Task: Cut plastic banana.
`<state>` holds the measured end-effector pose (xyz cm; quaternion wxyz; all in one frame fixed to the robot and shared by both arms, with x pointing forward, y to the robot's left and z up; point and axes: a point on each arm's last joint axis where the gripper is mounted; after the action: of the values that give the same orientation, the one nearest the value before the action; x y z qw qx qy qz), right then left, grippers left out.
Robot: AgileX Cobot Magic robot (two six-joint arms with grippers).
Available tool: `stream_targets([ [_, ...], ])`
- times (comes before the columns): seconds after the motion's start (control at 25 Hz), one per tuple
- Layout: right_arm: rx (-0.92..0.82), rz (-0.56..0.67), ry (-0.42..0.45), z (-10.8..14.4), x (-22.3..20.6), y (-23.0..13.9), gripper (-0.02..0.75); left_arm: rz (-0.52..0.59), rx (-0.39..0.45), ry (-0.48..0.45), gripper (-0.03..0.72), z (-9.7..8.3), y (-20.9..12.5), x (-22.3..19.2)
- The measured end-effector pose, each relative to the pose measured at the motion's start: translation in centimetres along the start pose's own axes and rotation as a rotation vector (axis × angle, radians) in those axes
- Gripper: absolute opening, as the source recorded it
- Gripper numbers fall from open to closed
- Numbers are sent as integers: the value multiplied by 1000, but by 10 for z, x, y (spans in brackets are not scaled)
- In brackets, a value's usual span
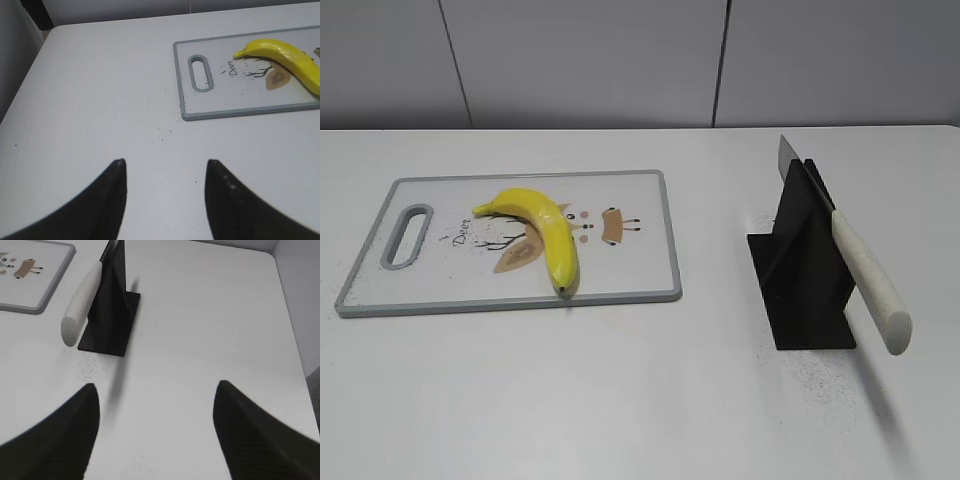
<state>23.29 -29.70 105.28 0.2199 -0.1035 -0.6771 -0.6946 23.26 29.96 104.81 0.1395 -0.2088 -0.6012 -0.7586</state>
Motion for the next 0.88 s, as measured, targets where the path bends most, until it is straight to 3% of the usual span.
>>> stream_targets([
  [0.88, -38, 0, 5, 0, 0, 0, 567, 0, 2, 0, 490, 0, 0, 0],
])
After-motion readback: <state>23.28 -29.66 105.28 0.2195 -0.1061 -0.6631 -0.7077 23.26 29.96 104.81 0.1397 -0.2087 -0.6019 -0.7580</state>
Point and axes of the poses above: a point on each arm's last joint axis where the gripper is mounted, x pointing back along that axis away from the gripper, z along the wrist's bending axis when the last joint is at zero, y = z × x, and after that the axes turned 5 degrees about -x, right-handed
